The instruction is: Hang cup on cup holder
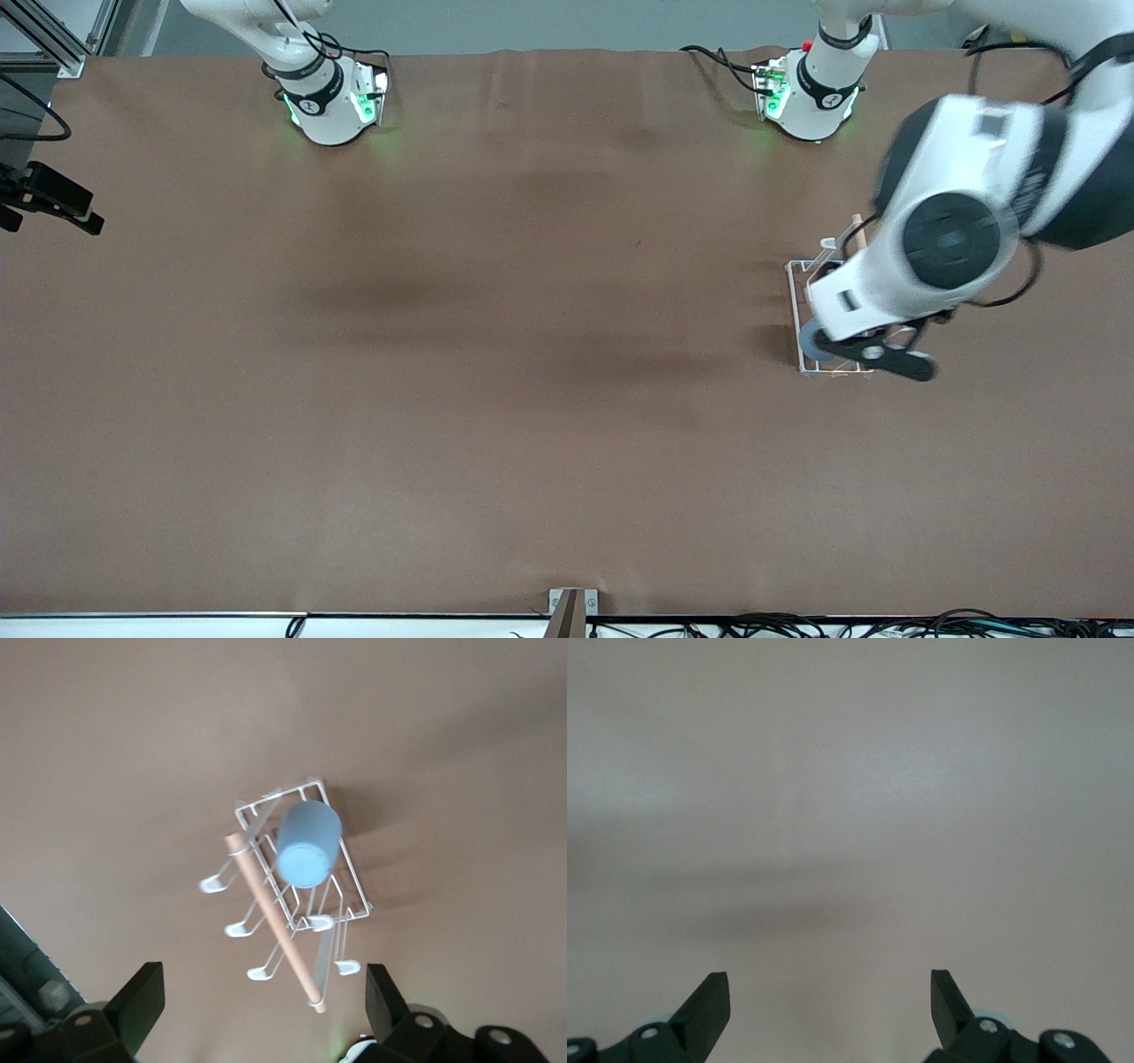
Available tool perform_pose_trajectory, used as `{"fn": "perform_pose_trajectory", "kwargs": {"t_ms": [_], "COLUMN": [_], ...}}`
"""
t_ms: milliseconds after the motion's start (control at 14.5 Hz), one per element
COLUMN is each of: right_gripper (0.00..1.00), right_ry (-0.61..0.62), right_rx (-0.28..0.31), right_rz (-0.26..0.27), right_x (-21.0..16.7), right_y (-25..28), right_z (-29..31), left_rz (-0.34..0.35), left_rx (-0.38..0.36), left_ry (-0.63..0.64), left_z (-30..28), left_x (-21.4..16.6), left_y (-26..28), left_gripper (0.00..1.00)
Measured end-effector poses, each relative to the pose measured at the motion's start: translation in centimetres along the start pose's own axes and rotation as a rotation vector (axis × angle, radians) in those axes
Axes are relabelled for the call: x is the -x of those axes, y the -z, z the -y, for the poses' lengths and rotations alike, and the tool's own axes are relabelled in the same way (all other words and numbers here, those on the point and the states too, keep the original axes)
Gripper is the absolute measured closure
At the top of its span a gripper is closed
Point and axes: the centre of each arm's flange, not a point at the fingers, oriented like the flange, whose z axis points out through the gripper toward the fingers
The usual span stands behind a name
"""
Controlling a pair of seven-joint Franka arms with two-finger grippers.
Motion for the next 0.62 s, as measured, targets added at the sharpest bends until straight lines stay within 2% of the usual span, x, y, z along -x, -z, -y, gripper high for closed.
{"fn": "perform_pose_trajectory", "kwargs": {"t_ms": [206, 413, 619], "right_gripper": [0.0, 0.0, 0.0], "right_ry": [-0.003, -0.005, -0.005], "right_rx": [0.0, 0.001, 0.001], "right_rz": [0.0, 0.003, 0.01], "right_x": [0.0, -0.2, -0.4], "right_y": [0.0, -0.2, -0.6], "right_z": [-0.2, -0.3, -0.3], "left_rz": [-0.11, -0.2, -0.281], "left_rx": [-0.006, -0.009, 0.06], "left_ry": [0.04, 0.066, 0.112], "left_z": [1.9, 2.3, 2.6], "left_x": [1.6, 4.7, 9.0], "left_y": [3.5, 8.0, 12.2], "left_gripper": [0.0, 0.0, 0.0]}}
